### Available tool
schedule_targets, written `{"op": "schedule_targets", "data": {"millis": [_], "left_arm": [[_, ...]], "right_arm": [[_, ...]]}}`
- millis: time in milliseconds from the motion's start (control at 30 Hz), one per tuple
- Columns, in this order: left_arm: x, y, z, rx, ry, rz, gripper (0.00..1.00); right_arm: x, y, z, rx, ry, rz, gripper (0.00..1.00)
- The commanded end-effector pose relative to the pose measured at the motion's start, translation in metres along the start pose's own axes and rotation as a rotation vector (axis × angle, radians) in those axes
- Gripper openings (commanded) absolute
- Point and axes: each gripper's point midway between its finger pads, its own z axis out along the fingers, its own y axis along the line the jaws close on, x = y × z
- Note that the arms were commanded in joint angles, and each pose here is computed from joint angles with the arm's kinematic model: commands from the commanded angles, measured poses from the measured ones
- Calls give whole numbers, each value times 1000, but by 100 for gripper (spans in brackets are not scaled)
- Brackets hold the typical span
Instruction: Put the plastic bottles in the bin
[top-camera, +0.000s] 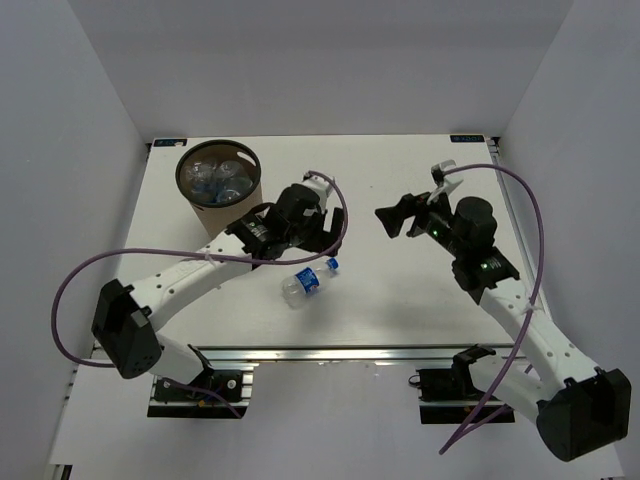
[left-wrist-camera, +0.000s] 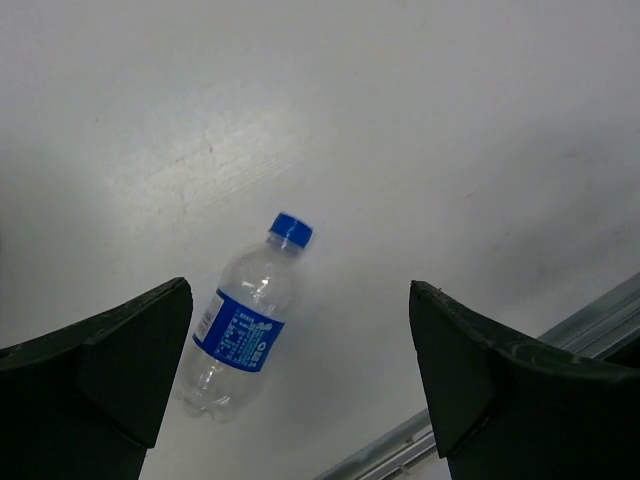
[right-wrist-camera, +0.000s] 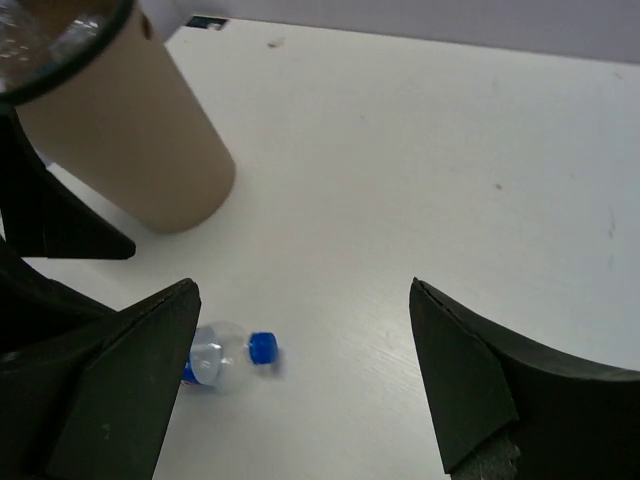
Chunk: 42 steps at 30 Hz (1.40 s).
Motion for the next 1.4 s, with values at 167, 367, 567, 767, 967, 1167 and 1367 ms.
{"op": "schedule_targets", "data": {"millis": [167,367,567,767,967,1167,1367], "left_arm": [[93,15,35,6,208,42,98],[153,23,58,-5,352,52,98],[162,30,84,-64,403,75,83],[139,36,84,-146,369,50,42],[-23,43,23,-317,6,-24,38],[-123,130,-35,-492,-166,-262,39],[-140,193,-49,-650,-169,-348,39]], "right_arm": [[37,-35,-32,195,11,59,89],[36,-41,-39,230,-10,54,89],[37,-44,-40,247,-7,50,89],[28,-39,-45,231,-45,44,89],[26,-37,-46,219,-57,47,89],[30,-41,-46,241,-45,48,89],[29,-45,-47,258,-51,48,89]]}}
